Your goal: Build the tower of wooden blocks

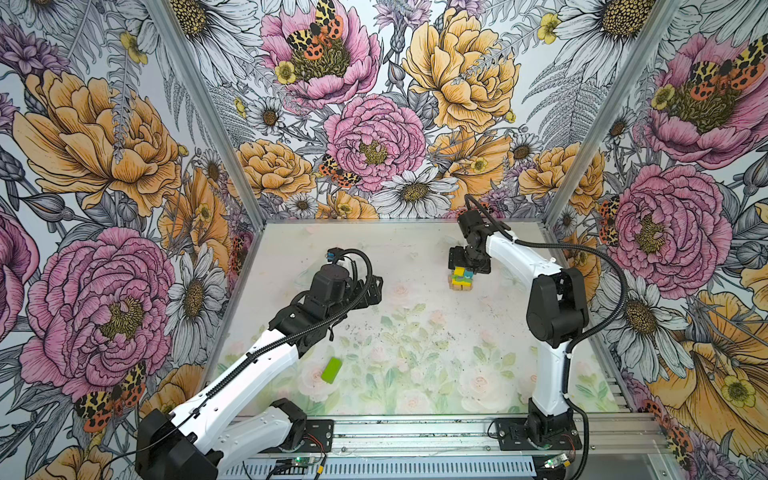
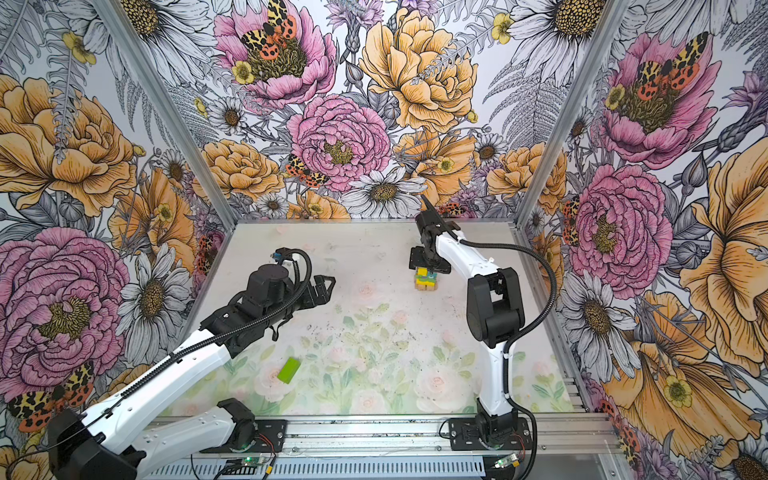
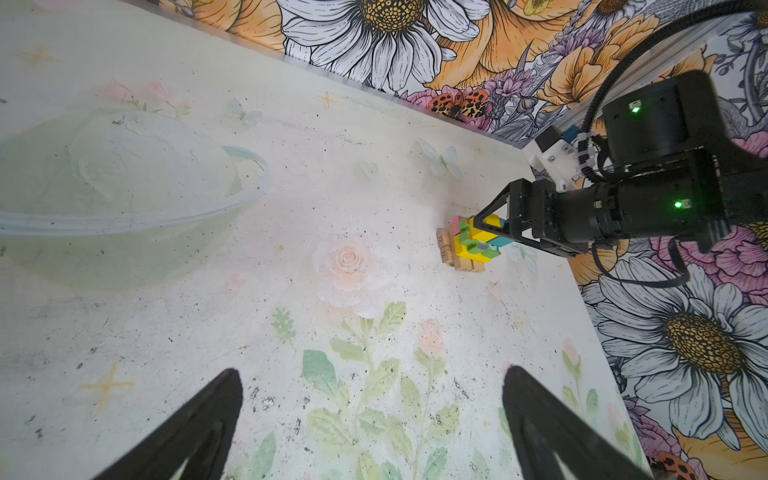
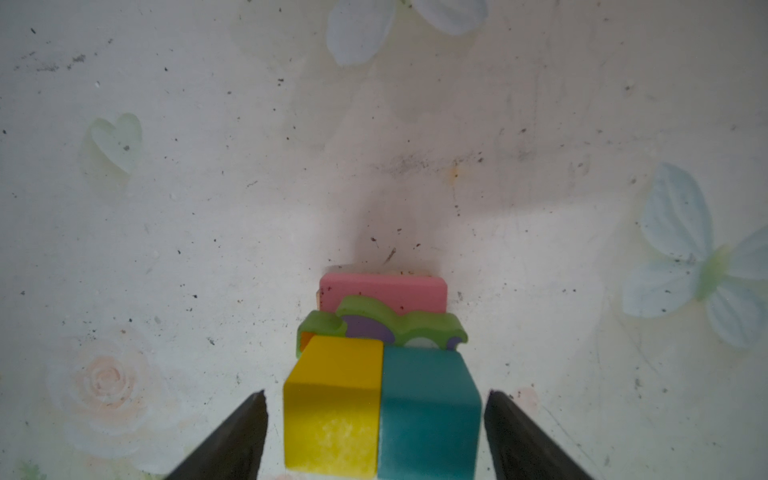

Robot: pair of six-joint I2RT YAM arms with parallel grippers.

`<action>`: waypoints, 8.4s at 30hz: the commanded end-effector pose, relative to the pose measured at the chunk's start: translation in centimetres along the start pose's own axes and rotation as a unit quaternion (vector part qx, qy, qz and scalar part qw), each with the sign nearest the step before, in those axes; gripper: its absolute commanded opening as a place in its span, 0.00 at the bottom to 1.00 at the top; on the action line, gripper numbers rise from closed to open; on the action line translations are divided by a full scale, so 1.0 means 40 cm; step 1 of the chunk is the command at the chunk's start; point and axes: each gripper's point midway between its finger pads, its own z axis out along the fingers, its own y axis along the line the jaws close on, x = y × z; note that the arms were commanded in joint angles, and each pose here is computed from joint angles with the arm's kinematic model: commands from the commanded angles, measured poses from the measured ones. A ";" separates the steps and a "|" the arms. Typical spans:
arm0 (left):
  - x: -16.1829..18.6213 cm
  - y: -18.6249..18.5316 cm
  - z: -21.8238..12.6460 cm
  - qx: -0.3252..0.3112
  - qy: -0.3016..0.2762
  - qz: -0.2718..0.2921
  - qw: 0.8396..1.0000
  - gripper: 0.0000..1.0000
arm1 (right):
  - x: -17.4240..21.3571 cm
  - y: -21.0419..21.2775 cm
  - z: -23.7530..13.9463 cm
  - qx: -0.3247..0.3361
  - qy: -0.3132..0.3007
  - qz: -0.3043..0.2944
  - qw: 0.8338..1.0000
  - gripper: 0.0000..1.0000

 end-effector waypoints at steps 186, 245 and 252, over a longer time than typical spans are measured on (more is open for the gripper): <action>0.185 0.432 -0.080 -0.164 0.012 -0.209 0.964 0.87 | 0.680 0.524 -0.204 -0.150 0.001 -0.193 0.970 0.86; 0.165 0.458 -0.100 -0.135 -0.031 -0.262 0.955 0.88 | 0.723 0.670 -0.003 -0.081 0.036 -0.213 0.973 0.74; 0.163 0.457 -0.101 -0.133 -0.033 -0.262 0.955 0.88 | 0.730 0.676 0.004 -0.082 0.042 -0.214 0.972 0.73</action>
